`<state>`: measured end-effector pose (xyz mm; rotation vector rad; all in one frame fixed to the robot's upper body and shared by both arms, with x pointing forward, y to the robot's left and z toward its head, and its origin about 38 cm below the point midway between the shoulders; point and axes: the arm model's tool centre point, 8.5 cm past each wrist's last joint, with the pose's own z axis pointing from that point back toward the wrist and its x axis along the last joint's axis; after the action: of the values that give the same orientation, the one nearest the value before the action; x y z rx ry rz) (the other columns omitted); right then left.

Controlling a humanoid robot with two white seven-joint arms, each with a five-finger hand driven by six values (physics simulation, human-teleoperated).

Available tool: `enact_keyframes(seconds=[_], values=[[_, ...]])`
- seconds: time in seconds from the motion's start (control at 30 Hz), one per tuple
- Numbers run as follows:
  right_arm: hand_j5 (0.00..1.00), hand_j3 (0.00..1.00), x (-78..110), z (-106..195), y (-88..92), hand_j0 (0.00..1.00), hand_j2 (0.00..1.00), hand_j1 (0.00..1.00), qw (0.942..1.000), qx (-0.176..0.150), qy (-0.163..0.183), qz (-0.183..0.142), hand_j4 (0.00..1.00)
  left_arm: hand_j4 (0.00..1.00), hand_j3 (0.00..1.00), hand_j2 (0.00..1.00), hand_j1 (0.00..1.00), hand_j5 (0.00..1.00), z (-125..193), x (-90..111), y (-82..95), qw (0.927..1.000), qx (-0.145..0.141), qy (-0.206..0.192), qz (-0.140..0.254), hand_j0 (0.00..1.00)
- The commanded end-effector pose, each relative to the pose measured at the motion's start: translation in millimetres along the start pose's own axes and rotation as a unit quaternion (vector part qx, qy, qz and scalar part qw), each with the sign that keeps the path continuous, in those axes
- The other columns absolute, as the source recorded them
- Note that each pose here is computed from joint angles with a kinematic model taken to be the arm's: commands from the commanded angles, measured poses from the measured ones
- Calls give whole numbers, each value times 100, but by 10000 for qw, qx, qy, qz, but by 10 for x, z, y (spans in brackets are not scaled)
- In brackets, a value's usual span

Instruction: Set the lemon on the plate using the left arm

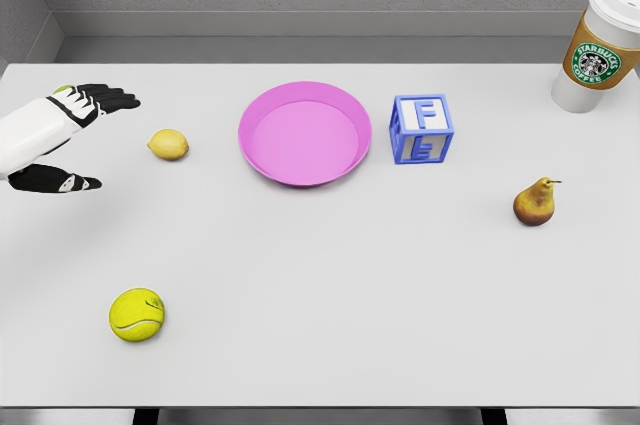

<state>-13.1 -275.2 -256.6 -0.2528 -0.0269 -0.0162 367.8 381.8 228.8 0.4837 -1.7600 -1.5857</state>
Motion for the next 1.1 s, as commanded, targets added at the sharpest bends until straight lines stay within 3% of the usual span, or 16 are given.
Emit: enact_keyframes(seconds=[0.0,0.13,0.17,0.27,0.4,0.43,0.57,0.63,0.73,0.8,1.07], values=[[100,100,7,-1,-1,100,100,100,10000,-3,-10,-15,100,100,100,100,100,100,5,-5,11,10000,25,8,21,100],[100,100,-5,1,1,100,100,100,10000,2,10,4,100,100,100,100,100,100,72,-121,24,9998,-24,212,21,100],[100,100,-10,2,3,100,100,100,10000,4,18,-2,100,100,100,100,100,100,101,-190,-23,9992,-216,328,71,100],[100,100,-10,2,2,100,100,100,10000,4,17,5,100,100,100,100,100,100,-165,-37,-451,9942,-922,6,560,100],[100,100,-10,2,2,100,100,100,10000,4,17,5,100,100,100,100,100,100,-113,-110,-439,9930,-1053,125,511,100],[100,100,-10,2,2,100,100,100,10000,4,17,5,100,100,100,100,100,100,-51,-233,-471,9919,-1068,323,605,100],[100,100,-10,2,2,100,100,100,10000,4,17,5,100,100,100,100,100,100,241,-735,-298,9853,-1131,1124,615,100],[100,100,-10,2,2,100,100,100,10000,4,17,5,100,100,100,100,100,100,220,-749,-268,9852,-1175,1135,529,100],[100,100,-10,2,2,100,100,100,10000,4,17,5,100,100,100,100,100,100,-340,-575,-281,9863,-1521,548,335,100],[100,100,-10,2,2,100,100,100,10000,4,17,5,100,100,100,100,100,100,-466,-534,-250,9873,-1502,430,288,100],[100,100,-10,2,2,100,100,100,10000,4,17,5,100,100,100,100,100,100,-960,-625,-413,9840,-1679,419,414,100]])
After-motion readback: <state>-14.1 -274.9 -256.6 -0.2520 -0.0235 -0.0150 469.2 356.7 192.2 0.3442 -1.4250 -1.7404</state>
